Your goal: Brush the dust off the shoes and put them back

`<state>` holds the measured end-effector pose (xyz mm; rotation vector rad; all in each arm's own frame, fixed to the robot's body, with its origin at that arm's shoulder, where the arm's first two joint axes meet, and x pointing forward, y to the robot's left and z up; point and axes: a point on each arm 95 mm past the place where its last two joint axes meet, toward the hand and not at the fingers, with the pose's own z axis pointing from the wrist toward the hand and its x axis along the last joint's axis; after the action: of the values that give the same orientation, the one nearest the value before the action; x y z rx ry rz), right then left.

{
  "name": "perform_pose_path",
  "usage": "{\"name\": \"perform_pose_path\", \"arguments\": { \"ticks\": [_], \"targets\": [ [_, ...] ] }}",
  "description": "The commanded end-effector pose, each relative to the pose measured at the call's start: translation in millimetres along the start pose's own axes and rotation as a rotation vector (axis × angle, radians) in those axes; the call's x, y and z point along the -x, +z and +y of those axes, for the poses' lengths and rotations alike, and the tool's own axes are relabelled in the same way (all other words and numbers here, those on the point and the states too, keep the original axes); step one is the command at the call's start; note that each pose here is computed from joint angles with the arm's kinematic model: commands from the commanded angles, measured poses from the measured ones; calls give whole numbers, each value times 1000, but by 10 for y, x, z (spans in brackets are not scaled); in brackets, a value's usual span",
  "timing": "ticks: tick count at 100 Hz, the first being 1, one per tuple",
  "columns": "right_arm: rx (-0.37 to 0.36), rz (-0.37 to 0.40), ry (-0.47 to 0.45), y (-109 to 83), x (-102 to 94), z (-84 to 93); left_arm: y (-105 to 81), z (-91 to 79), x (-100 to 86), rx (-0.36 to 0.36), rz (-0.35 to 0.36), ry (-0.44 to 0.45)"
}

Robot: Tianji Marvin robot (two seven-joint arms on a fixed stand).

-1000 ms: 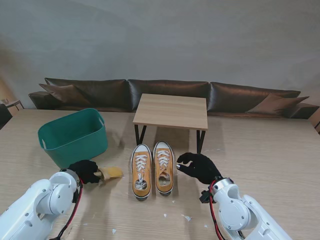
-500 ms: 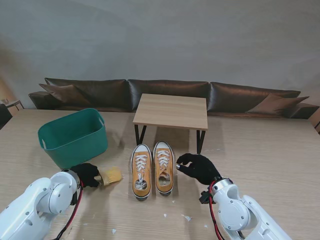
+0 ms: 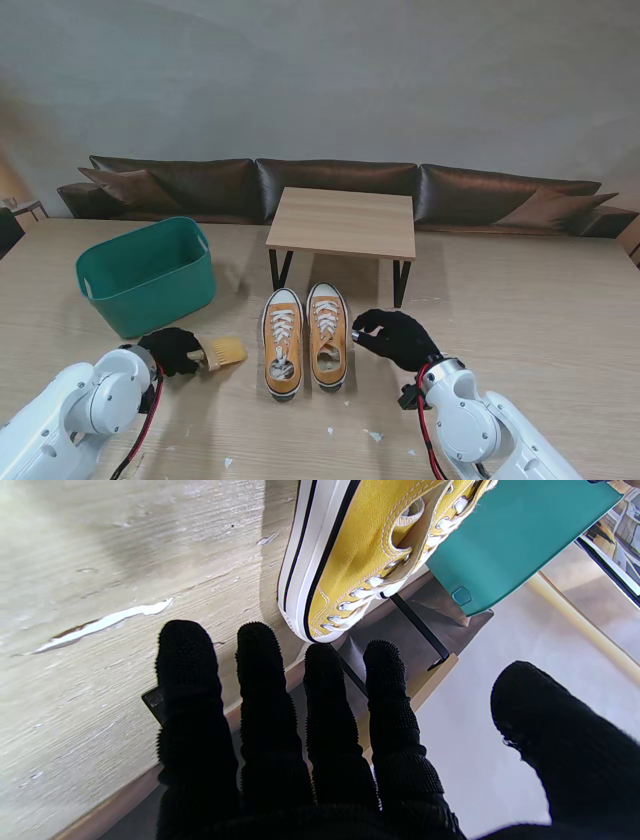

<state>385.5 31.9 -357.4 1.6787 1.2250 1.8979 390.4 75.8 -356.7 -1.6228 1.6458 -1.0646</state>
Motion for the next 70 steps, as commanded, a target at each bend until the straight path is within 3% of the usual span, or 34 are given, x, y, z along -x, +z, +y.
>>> {"name": "perform_pose_path", "arguments": {
  "ticks": [1,45,70],
  "targets": [
    [-22,3,2,-14,-5,-50,-47,2,-33,-1,0,-14],
    [-27,2,7,-14,-4,-64,-311,-197,-21,-98,21,-41],
    [-12,-2,1,13,-6,-42,-201,-401,-140,-169,103,-92]
  ]
}}
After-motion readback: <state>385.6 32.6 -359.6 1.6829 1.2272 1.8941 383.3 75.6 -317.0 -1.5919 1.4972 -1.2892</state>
